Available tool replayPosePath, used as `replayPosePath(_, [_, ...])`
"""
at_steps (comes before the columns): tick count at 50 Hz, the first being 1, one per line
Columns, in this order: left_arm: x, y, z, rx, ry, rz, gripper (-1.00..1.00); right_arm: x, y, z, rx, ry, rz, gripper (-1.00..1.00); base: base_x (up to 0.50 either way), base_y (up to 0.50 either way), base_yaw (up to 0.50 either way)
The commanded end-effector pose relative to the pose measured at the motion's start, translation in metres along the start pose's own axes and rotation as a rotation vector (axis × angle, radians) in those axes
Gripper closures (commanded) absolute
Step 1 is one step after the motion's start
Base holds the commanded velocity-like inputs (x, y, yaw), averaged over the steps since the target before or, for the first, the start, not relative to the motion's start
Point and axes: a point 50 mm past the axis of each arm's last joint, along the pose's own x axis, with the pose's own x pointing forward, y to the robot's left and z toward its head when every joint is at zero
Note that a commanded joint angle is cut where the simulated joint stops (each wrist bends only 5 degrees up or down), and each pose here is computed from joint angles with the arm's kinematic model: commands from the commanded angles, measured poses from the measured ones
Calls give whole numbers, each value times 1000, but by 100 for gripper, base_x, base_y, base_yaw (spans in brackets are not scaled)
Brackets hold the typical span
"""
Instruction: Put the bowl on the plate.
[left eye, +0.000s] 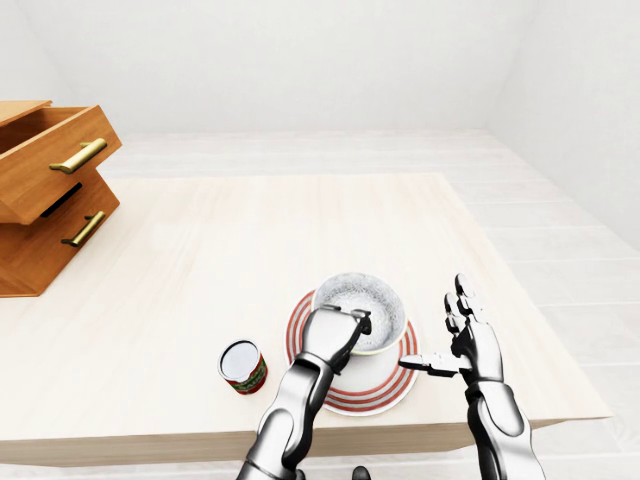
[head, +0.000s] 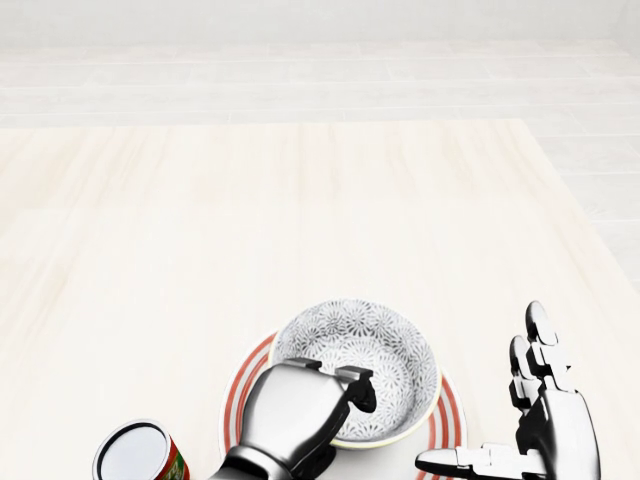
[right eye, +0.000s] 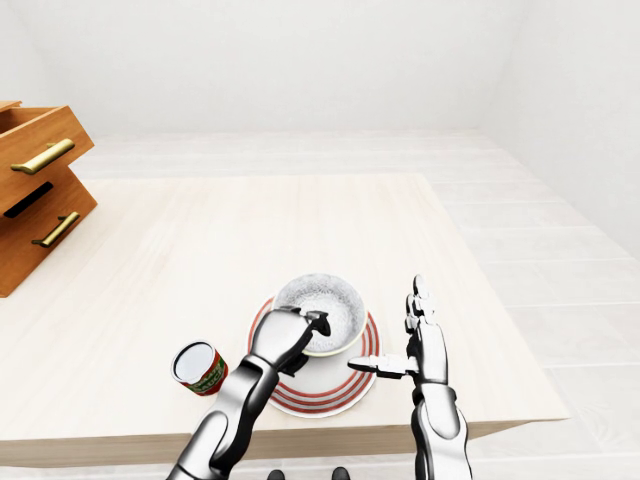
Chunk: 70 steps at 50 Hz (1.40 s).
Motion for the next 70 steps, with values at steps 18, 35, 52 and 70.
replayPosePath(18, [-12, -2, 2, -7, 15, -13, 7, 0, 1, -4, 3, 4, 3, -100, 0, 0, 0])
replayPosePath(35, [-32, -4, 7, -8, 31, -36, -18, 0, 3, -4, 3, 3, 9, -100, 0, 0, 0])
replayPosePath(52, [-49, 7, 20, -9, 0, -34, -55, 0, 3, -4, 3, 3, 10, -100, 0, 0, 0])
replayPosePath(70, [-74, 43, 45, 25, -99, 0, -58, 0, 3, 0, 4, -3, 12, -100, 0, 0, 0])
